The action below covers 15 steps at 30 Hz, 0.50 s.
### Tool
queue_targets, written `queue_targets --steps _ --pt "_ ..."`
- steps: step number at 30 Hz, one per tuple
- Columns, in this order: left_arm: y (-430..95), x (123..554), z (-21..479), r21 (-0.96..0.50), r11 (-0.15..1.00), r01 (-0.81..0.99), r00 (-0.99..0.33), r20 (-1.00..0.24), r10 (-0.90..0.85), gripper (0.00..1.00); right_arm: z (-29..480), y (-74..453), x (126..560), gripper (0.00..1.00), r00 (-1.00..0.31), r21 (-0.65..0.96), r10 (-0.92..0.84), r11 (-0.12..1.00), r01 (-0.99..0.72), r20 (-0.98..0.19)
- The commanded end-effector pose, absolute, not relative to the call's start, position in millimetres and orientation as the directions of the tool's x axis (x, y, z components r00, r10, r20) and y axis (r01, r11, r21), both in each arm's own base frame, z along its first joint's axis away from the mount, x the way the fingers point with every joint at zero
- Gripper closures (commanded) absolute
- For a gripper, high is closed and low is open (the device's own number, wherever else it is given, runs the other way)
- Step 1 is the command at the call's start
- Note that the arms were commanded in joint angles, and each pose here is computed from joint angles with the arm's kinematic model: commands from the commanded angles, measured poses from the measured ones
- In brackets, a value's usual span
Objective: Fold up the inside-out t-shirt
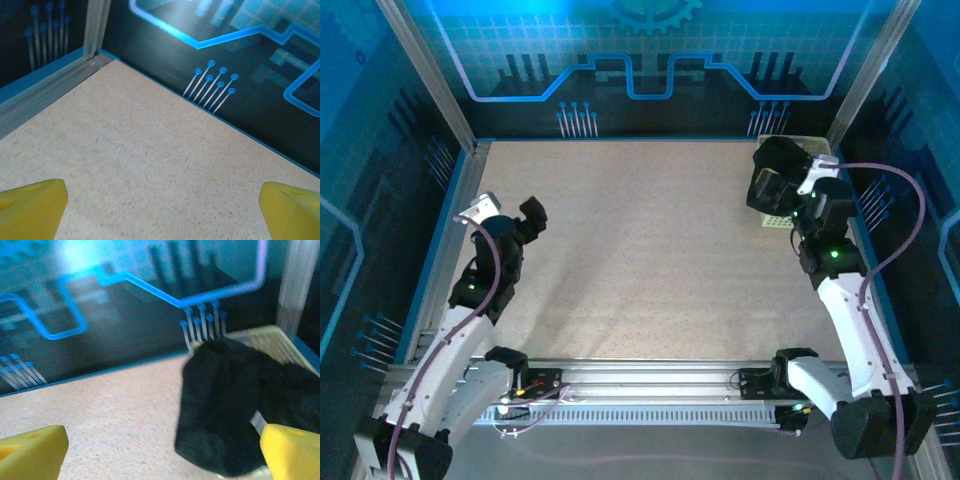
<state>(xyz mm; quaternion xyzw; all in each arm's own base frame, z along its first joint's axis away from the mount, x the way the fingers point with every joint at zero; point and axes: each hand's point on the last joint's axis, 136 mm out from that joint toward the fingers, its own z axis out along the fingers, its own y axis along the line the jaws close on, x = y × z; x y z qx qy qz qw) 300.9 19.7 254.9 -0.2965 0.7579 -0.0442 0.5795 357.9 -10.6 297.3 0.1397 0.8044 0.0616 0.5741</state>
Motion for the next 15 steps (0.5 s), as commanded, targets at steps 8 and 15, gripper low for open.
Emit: queue_targets --steps 8,15 --pt "-29 301 213 -0.507 0.834 -0.217 -0.392 -0.737 -0.55 0.01 237 -47 414 0.0 -0.548 0.128 0.361 0.9 0.417 -0.755" --pt "-52 312 184 -0.519 0.839 -0.165 -0.514 -0.68 -0.522 0.01 191 -72 477 0.0 -0.628 0.09 0.409 0.875 0.475 -0.662"
